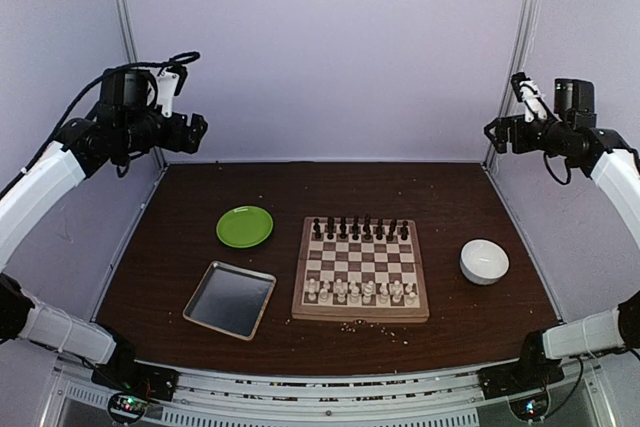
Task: Set up the chess pieces on the board
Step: Reset both arms
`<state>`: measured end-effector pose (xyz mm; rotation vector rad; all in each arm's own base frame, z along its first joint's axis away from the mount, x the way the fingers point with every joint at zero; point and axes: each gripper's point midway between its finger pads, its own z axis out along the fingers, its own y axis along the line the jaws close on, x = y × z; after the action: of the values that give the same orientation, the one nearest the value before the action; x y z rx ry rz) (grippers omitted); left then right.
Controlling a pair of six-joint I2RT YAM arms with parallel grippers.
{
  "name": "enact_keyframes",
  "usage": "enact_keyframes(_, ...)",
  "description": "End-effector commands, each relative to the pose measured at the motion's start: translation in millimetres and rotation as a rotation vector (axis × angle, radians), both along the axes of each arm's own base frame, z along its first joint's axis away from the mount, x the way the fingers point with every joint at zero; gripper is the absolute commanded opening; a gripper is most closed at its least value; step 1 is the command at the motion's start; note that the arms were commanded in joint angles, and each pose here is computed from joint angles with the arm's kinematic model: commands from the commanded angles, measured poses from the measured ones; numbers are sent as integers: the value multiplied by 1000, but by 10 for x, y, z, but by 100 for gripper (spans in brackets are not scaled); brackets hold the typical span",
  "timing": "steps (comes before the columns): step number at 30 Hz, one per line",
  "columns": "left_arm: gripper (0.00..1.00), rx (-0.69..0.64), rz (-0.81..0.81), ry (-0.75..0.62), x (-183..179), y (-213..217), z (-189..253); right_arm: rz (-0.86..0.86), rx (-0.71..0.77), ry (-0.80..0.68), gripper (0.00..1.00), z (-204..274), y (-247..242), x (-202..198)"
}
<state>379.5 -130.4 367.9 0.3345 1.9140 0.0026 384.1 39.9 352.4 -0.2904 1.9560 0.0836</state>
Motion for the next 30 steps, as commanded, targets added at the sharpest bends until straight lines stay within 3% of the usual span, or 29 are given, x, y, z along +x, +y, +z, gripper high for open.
enact_keyframes(1, 98, 40, 141, -22, 90, 242, 61, -154, 73, -144, 100, 425, -229, -79)
enact_keyframes(13, 98, 47, 220, -132, -68, 471, -245, -166, 154, -143, 100, 279, -267, -221)
enact_keyframes(30, 98, 59, 185, -68, 13, 374, -391, -87, 178, -110, 99, 150, -152, -200)
